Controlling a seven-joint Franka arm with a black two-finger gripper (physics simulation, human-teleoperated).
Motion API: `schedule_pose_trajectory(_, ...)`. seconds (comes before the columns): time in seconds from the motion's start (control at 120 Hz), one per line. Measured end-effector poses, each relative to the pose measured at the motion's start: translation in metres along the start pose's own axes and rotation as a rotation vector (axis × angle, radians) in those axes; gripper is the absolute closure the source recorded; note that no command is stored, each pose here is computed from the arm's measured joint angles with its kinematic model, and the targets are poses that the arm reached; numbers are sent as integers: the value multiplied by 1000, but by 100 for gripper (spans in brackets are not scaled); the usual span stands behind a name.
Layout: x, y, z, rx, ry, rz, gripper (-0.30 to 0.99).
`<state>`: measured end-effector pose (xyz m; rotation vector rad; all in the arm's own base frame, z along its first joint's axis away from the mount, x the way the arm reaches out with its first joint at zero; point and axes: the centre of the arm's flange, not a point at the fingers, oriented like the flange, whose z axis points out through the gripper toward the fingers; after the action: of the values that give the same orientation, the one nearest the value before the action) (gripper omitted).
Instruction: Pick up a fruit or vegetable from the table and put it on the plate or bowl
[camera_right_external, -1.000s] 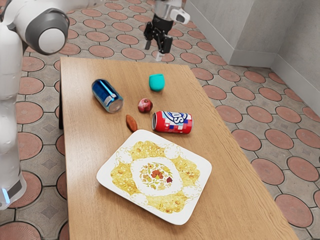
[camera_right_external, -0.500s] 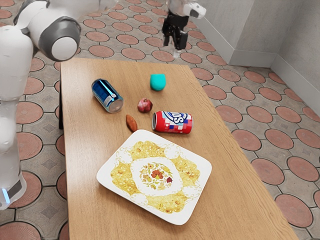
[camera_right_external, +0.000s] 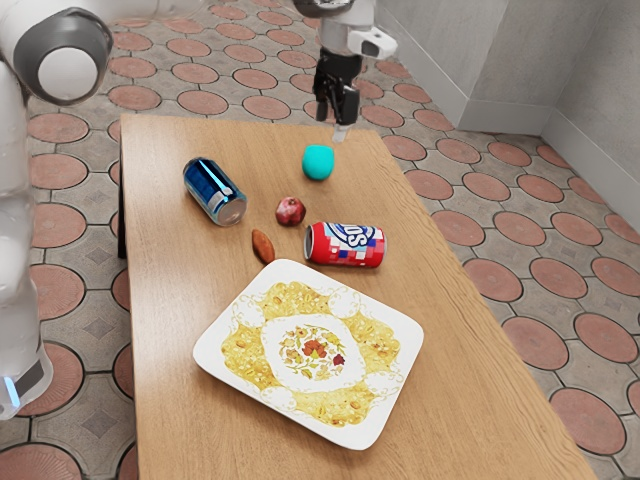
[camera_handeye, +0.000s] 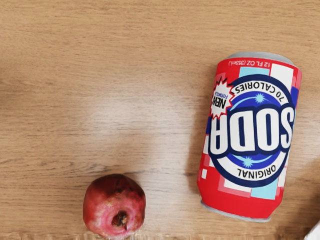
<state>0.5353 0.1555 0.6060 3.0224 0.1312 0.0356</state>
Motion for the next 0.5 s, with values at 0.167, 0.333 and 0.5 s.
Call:
schedule_pose_trajectory(0.167, -9, -46, 49, 44, -30, -68, 0)
schedule_pose_trajectory(0.333, -22, -85, 72, 66, -46, -127, 0)
schedule_pose_trajectory(0.5, -38, -117, 75, 64, -51, -182, 0)
